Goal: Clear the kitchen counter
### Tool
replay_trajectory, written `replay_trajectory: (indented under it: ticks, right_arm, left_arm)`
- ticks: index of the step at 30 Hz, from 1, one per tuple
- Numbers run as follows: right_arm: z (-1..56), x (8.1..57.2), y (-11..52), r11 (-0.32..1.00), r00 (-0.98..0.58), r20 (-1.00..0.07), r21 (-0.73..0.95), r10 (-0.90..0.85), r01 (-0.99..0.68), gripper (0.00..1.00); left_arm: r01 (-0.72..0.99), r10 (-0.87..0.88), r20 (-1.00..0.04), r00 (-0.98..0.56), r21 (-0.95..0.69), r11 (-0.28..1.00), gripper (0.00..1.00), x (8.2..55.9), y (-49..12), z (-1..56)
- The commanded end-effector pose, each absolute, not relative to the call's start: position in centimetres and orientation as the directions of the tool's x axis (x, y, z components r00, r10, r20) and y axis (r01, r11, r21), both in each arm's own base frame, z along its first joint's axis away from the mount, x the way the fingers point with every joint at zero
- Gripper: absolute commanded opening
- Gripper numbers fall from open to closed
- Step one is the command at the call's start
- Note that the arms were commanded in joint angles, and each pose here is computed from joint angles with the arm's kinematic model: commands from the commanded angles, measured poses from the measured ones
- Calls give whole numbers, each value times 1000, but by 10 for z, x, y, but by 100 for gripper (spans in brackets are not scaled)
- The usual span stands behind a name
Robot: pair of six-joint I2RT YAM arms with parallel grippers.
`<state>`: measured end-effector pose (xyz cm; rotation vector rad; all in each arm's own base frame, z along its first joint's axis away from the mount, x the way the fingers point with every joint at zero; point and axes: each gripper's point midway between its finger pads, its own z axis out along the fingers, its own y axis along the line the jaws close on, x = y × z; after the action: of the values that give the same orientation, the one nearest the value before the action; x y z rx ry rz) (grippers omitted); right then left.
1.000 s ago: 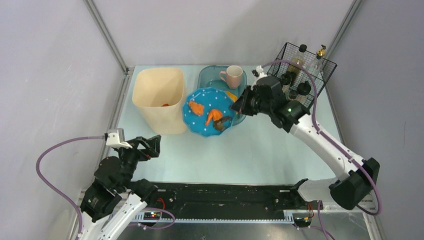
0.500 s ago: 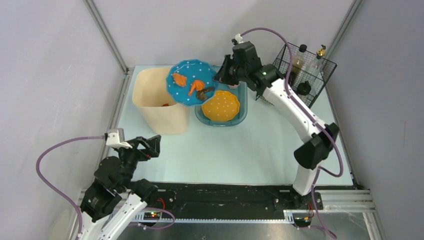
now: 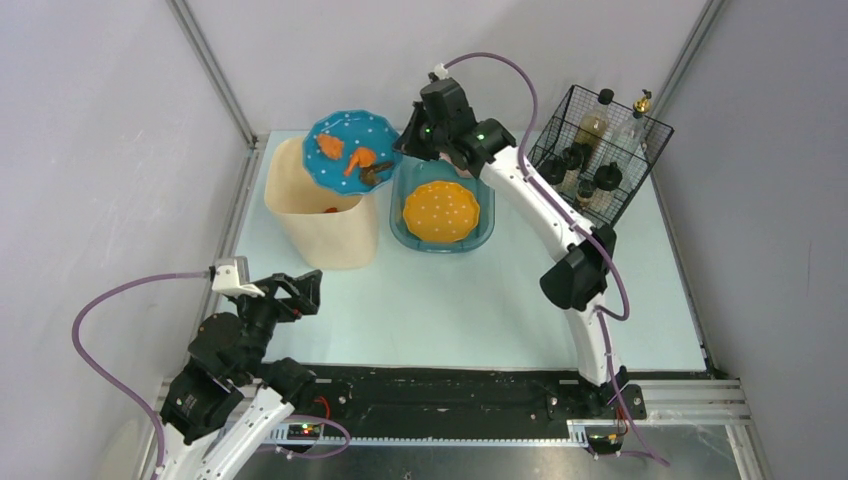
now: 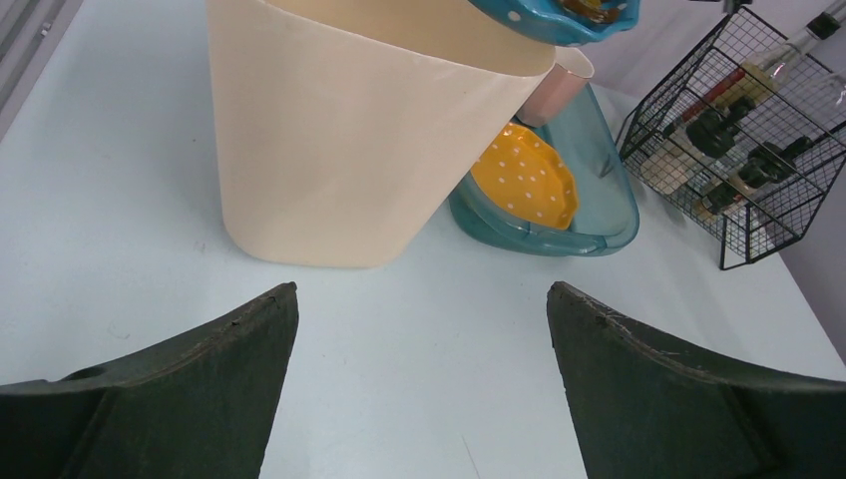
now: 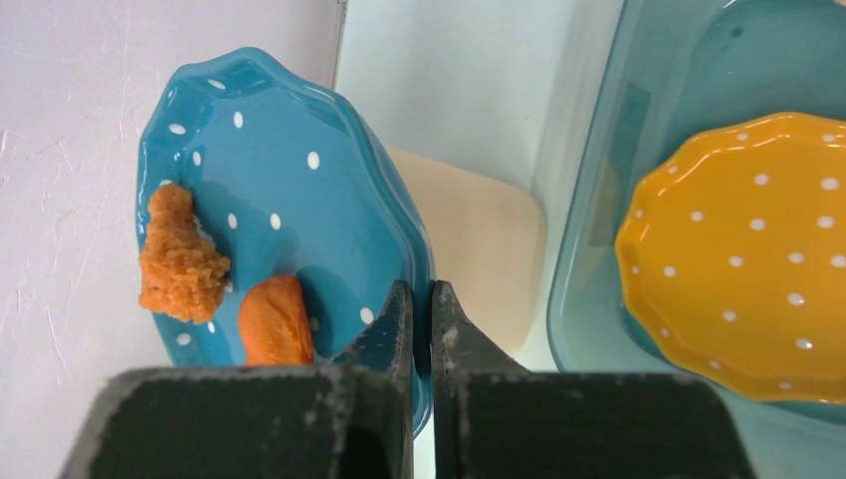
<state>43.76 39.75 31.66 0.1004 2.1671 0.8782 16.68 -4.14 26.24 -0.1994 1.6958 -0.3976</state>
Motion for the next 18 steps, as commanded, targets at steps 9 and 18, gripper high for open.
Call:
replay_trajectory:
  ticks: [9, 18]
  right_arm:
    - [441, 447, 443, 522, -476, -643, 766, 600, -376, 0]
    - [456, 440, 460, 529, -386, -688, 723, 615, -444, 0]
  left_arm:
    - [97, -357, -920, -161, -375, 922, 98, 167, -42, 264]
    - [73, -374, -917, -138, -386, 920, 98, 166, -36, 266]
